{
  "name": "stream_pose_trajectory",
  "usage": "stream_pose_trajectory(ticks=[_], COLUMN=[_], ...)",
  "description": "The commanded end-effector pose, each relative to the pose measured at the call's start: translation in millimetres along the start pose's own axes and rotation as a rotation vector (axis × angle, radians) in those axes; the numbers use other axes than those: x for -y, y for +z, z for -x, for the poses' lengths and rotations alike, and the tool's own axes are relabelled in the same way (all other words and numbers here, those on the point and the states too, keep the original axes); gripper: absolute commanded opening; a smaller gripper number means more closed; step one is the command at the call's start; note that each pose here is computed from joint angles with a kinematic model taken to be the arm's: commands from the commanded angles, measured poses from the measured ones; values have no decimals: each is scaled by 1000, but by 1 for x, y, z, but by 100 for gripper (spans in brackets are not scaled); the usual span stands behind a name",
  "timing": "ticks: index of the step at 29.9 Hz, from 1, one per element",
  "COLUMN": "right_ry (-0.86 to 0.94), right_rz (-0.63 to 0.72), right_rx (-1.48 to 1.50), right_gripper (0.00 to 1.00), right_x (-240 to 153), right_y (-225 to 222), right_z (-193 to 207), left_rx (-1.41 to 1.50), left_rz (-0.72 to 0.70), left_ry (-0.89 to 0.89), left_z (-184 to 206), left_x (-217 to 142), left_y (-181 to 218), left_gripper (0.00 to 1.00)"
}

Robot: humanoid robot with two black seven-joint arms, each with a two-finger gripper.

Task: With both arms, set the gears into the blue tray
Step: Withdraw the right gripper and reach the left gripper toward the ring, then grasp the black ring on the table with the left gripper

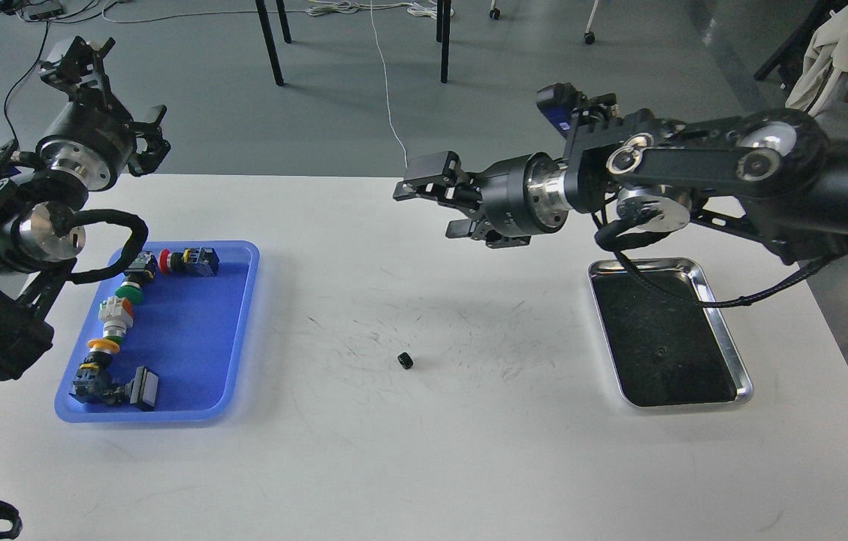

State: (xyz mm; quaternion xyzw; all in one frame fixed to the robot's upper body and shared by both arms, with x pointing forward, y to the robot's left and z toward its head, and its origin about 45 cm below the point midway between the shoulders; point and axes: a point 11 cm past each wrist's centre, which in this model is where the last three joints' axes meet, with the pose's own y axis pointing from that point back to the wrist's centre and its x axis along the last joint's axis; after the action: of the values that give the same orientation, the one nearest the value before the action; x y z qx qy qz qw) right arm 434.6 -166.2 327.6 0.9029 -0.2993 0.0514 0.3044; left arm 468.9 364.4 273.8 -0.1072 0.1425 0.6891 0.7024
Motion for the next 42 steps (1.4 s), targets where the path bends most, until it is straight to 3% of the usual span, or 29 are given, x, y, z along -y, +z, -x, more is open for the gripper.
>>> stream_pose_trajectory(ticks=[1,4,9,17,21,25,34,42], right_ry=[219,348,452,494,545,603,542,516], right_rz=[-98,-214,-398,-687,-683,-709,-710,-646], right_rx=[169,365,777,1178,1321,1387,1470,1434], right_gripper=[92,92,92,93,94,94,97,97], right_x=[-64,-105,-137,-178,-156,-151,-111,-105], right_y=[35,58,116,207,257,280,281,283], right_z=[-64,-93,-98,-74,-43,-36,-10,-3], left_rx=[6,7,110,502,808,1051,1451,1715], left_rz=[-15,-24,-85,-202,-213,-148,39,166], left_ry=[-6,-22,-153,-488,-660,-813,-1045,-1060], left_z=[2,8,38,70,88,113,164,160], left_x=[-1,-1,-14,-95,-130,-146,-168,-169], left_y=[-7,-12,-30,-55,-89,-117,-193,-240], left_gripper=[98,98,98,98,98,98,98,98])
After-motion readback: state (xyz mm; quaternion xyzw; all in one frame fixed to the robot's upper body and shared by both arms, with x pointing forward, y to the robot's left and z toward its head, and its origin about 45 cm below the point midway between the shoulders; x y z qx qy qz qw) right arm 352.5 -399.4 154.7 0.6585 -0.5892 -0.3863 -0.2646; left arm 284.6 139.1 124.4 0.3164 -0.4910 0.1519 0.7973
